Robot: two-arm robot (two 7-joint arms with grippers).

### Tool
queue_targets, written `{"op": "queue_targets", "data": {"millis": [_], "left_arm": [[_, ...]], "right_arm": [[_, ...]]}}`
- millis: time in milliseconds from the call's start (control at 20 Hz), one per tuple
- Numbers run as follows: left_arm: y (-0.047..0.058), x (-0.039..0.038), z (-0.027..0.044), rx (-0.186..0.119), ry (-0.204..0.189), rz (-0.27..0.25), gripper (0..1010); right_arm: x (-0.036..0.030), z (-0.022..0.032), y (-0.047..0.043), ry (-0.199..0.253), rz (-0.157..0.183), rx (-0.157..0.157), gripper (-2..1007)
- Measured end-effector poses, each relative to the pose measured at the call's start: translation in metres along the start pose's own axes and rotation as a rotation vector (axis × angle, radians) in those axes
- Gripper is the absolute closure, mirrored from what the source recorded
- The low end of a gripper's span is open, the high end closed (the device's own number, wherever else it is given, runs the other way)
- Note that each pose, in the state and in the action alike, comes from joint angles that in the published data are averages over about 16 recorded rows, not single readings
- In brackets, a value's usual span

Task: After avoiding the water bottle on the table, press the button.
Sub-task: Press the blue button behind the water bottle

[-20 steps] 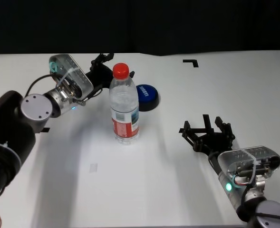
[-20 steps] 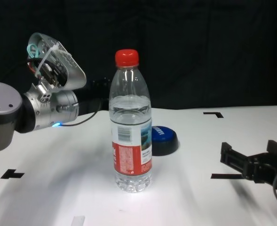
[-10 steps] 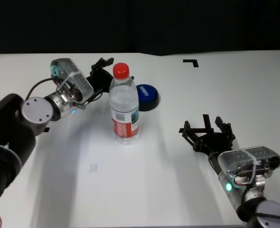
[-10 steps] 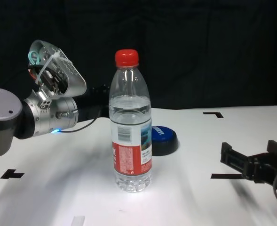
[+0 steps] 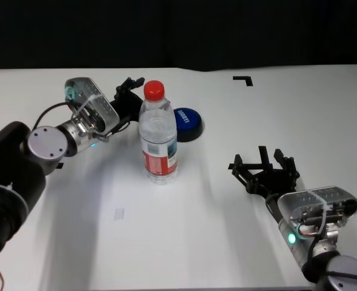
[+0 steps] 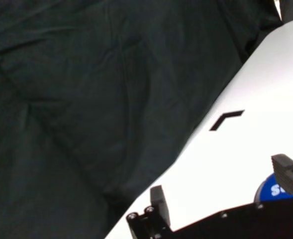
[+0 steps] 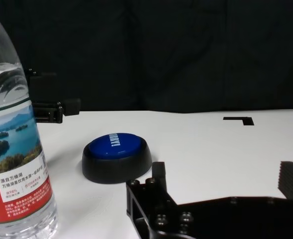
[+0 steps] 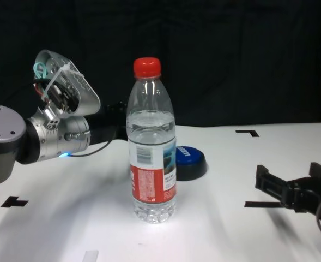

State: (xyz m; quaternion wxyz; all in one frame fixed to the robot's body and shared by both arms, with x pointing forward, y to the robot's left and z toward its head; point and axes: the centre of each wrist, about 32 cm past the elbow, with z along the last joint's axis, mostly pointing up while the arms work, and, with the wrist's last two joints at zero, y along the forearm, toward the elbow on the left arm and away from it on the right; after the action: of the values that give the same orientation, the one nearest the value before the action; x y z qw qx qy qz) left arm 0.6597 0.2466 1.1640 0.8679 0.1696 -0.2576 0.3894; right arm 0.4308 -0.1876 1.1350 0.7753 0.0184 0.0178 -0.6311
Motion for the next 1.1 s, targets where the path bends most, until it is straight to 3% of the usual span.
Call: {"op": "queue_targets", "data": {"millis": [700, 1100], "left_arm": [[0.0008, 0.0005, -0.0003, 0.052, -0.007, -0.042, 7], [0.0014, 0.0016, 0.0004, 0.062, -0.011, -0.052, 7]], "right_arm": [[0.0, 0.0, 0.0, 0.0, 0.0, 0.0, 2], [0.0, 0.0, 0.0, 0.0, 0.0, 0.0, 3]]}}
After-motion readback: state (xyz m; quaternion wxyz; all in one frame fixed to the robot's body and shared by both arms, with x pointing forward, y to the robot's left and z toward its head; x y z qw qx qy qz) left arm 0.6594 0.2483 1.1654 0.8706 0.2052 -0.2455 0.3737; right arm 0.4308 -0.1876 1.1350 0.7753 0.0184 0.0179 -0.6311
